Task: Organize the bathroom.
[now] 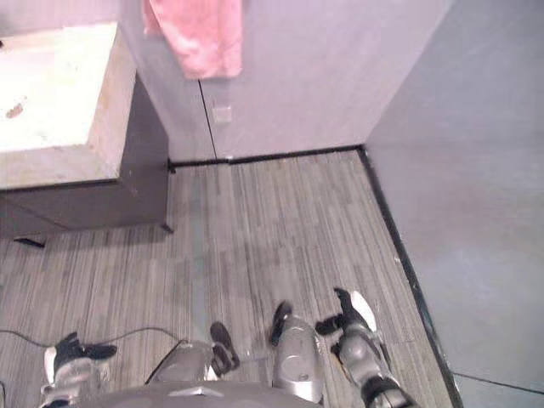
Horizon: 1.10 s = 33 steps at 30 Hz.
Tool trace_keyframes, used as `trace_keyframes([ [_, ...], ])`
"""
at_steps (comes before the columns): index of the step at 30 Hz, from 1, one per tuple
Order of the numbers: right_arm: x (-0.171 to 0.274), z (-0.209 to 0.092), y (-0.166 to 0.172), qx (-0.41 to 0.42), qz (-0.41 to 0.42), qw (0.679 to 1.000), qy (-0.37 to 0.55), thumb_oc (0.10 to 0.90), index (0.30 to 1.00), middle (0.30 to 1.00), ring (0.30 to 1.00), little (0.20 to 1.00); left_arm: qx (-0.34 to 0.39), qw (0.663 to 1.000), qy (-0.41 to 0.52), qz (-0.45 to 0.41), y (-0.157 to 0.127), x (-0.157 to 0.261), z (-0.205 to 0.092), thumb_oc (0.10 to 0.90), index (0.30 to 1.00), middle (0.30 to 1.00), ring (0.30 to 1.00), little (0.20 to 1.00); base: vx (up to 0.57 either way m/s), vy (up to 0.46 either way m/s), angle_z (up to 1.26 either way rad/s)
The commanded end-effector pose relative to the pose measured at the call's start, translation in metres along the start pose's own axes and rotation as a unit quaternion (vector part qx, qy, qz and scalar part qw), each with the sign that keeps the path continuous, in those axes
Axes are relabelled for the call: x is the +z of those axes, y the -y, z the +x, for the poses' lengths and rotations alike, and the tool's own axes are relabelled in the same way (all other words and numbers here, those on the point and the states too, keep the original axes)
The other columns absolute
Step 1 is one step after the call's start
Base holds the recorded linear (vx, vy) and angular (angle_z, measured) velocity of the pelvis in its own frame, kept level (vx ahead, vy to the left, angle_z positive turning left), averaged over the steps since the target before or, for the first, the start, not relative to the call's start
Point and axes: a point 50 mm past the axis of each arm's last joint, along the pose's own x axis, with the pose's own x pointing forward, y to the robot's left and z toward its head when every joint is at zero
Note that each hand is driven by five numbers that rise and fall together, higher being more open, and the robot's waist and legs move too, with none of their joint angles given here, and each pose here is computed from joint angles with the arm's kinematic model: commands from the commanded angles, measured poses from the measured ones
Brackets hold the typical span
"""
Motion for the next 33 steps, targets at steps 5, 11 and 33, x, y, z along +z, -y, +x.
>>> trace_keyframes([
  [5, -0.003, 0.011, 0.041, -0.072, -0.042, 0.997, 0.008, 0.8, 0.9, 0.9, 0.9, 0.9, -0.003, 0.996, 0.075, -0.039, 0.003, 0.044, 0.006, 0.8, 0.9, 0.9, 0.9, 0.9, 0.08, 0.014, 0.15],
  [11, -0.003, 0.012, 0.042, -0.069, -0.048, 0.996, 0.007, 0.8, 0.9, 0.9, 0.9, 0.9, -0.016, 0.997, 0.064, -0.037, 0.009, 0.041, 0.004, 0.8, 0.9, 0.9, 0.9, 0.9, 0.06, 0.205, -0.38],
  [33, 0.012, 0.012, 0.031, 0.073, 0.108, 0.991, 0.031, 0.8, 0.9, 0.9, 0.9, 0.9, -0.032, 0.994, 0.094, 0.045, -0.005, 0.046, 0.007, 0.8, 0.9, 0.9, 0.9, 0.9, 0.04, 0.314, -0.17],
])
